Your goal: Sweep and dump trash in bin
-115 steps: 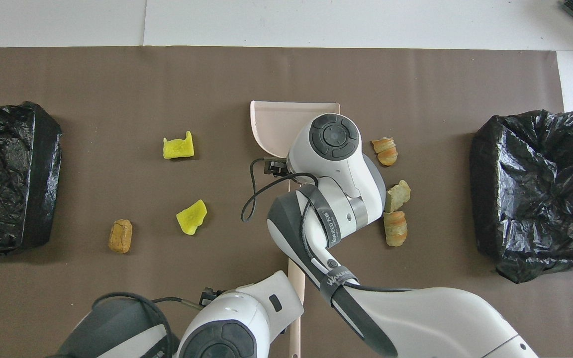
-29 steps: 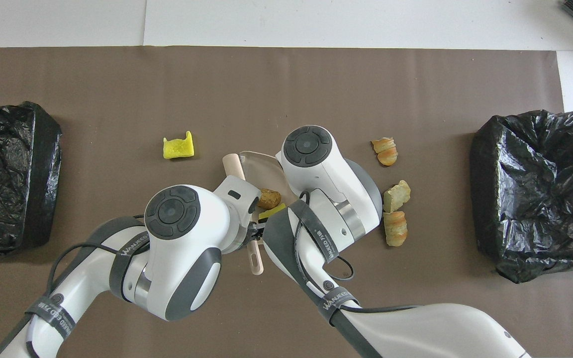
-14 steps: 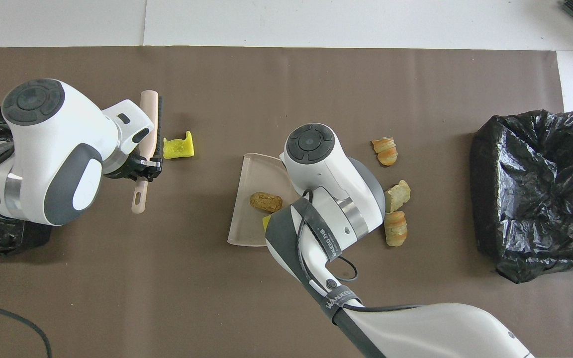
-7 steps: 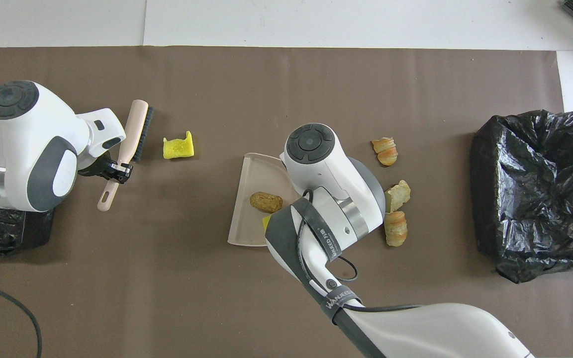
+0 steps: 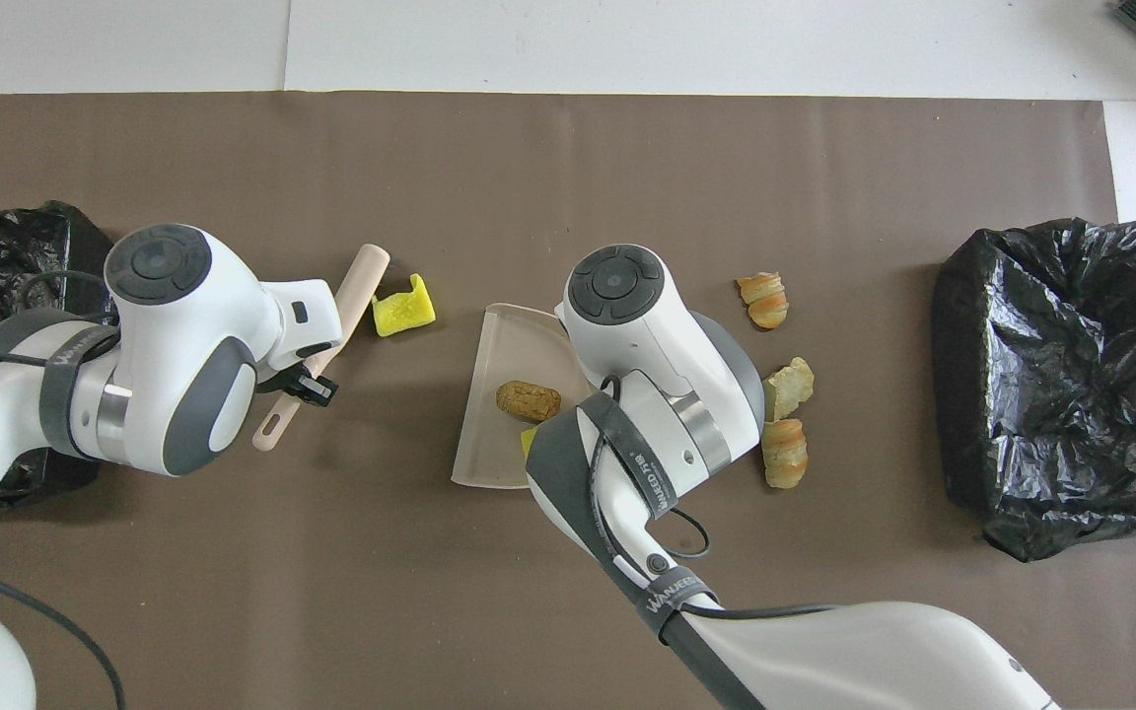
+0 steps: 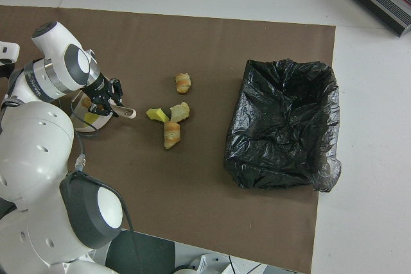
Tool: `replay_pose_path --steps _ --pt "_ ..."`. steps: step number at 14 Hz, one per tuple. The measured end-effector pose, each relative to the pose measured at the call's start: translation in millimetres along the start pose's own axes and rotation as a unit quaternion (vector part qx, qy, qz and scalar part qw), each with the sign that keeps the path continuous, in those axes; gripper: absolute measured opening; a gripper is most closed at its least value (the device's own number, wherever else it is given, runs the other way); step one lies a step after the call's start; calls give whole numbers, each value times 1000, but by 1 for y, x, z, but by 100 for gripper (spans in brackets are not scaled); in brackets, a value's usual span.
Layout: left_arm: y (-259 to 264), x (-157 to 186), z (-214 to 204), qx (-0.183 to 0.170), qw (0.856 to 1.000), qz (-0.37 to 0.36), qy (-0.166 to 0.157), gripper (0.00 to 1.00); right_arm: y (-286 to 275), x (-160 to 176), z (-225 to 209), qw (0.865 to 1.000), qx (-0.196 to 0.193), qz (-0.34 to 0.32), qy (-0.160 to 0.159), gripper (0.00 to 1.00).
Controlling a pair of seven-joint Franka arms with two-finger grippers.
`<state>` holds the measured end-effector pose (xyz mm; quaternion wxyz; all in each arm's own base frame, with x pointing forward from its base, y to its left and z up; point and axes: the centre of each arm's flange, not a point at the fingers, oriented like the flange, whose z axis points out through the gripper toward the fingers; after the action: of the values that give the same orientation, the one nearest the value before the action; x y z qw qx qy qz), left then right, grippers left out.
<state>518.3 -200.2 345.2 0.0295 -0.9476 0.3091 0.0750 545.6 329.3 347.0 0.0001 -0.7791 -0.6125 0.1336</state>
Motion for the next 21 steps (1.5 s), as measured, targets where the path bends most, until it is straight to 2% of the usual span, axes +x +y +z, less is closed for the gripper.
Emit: replay_pose_path --steps 3,6,9,12,18,21 --pt "30 -7 3 3 1000 4 0 26 -1 -1 1 1000 2 0 -2 33" --pt "73 -3 -1 -9 999 -32 7 26 -2 -2 1 1000 5 0 -4 33" --pt "104 5 -5 -37 997 -66 33 26 -5 -5 2 1000 14 0 -14 33" --pt "102 9 -11 -51 993 -95 41 26 -5 -5 2 1000 14 0 -14 33" --pt "75 7 -36 -56 986 -155 18 26 -1 -11 -1 1000 13 5 -13 33" --pt "86 5 -38 -56 976 -210 12 26 20 -52 -29 999 9 32 4 33"
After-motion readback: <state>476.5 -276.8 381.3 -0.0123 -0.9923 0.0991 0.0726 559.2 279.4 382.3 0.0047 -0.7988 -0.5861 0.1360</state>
